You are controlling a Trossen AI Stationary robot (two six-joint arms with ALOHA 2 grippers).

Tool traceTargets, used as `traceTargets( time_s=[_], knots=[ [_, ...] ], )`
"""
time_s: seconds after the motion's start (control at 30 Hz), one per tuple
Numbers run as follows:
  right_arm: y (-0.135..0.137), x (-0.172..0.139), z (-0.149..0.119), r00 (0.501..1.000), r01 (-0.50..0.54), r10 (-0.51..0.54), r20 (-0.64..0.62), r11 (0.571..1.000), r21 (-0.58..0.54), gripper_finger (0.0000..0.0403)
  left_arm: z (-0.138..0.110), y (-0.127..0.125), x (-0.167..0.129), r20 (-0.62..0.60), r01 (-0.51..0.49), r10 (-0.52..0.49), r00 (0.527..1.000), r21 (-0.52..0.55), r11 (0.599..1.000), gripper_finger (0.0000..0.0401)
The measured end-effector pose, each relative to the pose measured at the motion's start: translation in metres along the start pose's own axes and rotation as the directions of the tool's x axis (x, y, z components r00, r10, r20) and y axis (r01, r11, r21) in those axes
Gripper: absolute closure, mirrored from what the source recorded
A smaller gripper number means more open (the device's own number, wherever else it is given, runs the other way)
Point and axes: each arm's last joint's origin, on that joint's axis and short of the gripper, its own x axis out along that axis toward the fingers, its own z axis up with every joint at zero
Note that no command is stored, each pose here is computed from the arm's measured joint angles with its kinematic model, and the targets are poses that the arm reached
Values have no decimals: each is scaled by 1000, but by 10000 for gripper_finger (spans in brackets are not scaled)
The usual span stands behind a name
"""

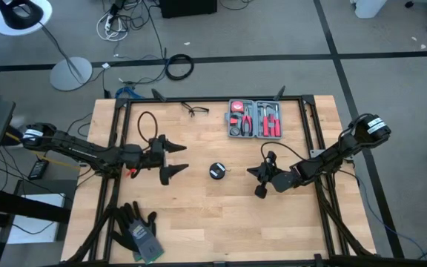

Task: Coil cords
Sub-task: Uncoil the black wire from the spool

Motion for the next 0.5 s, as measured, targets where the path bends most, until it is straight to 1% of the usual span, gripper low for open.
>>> traceTargets(
  time_s=[0.07,0.17,0.27,0.33,0.4,0.5],
  knots=[
    [0,0,0,1000,0,0,0,1000,0,395,0,1,0,-5,-8,8,1000,-5,1000,32],
    [0,0,0,1000,0,0,0,1000,0,397,4,4,6,-78,-57,57,995,2,998,33],
    [0,0,0,1000,0,0,0,1000,0,398,14,9,17,-201,-136,140,969,37,990,34],
    [0,0,0,1000,0,0,0,1000,0,397,17,13,26,-303,-156,167,938,62,986,34],
    [0,0,0,1000,0,0,0,1000,-4,395,22,14,39,-372,-140,157,915,73,987,34],
    [0,0,1,1000,-3,3,6,1000,-1,394,24,14,63,-457,-81,115,882,93,992,34]
  ],
)
